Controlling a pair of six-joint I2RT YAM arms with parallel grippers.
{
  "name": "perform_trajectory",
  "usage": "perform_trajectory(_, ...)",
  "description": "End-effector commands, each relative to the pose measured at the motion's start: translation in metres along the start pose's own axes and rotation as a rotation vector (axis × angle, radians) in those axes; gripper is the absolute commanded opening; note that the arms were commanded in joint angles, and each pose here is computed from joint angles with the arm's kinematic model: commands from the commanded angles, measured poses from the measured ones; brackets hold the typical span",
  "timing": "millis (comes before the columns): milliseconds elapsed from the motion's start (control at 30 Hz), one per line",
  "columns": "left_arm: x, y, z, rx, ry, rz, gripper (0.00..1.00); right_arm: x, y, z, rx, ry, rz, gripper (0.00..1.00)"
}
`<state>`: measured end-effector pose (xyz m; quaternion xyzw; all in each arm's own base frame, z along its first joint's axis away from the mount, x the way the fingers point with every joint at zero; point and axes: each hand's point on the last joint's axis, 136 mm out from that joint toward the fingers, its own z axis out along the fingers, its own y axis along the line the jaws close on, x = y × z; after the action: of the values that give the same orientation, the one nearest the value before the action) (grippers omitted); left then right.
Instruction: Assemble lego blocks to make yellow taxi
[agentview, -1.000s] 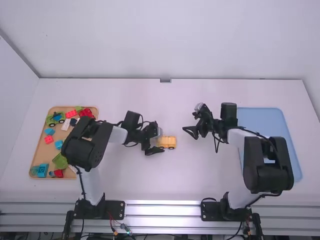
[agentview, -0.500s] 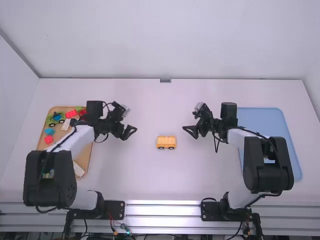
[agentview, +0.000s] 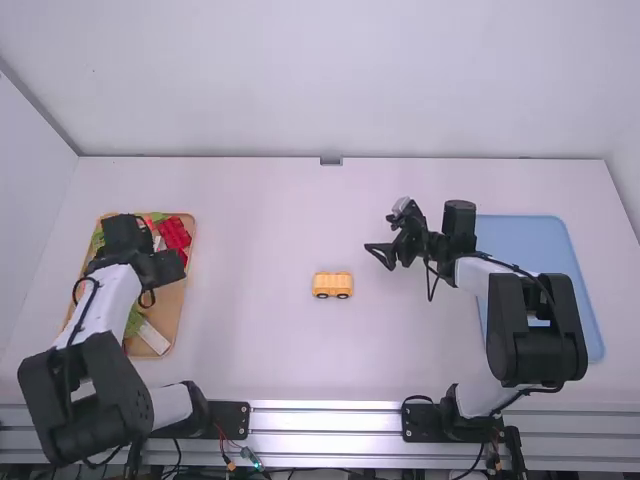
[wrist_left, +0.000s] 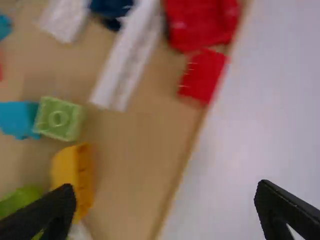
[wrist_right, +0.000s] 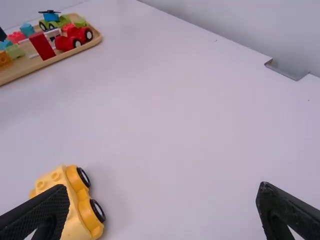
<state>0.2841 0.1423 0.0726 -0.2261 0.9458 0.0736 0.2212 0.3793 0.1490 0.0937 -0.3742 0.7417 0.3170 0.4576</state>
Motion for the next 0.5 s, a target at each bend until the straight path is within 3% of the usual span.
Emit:
perform_trajectory(0,0.002,0.024,0.005,-0.036,0.018,-0.071,0.74,-0.006,0.001,-0.002,0.006,-0.012,0.026,0.99)
perform_trajectory(467,0.016,0.046,0.051,0.021,0.195,-0.101,0.68,-0.008,0.000,-0.002,0.008,-0.018,0.034,0.99)
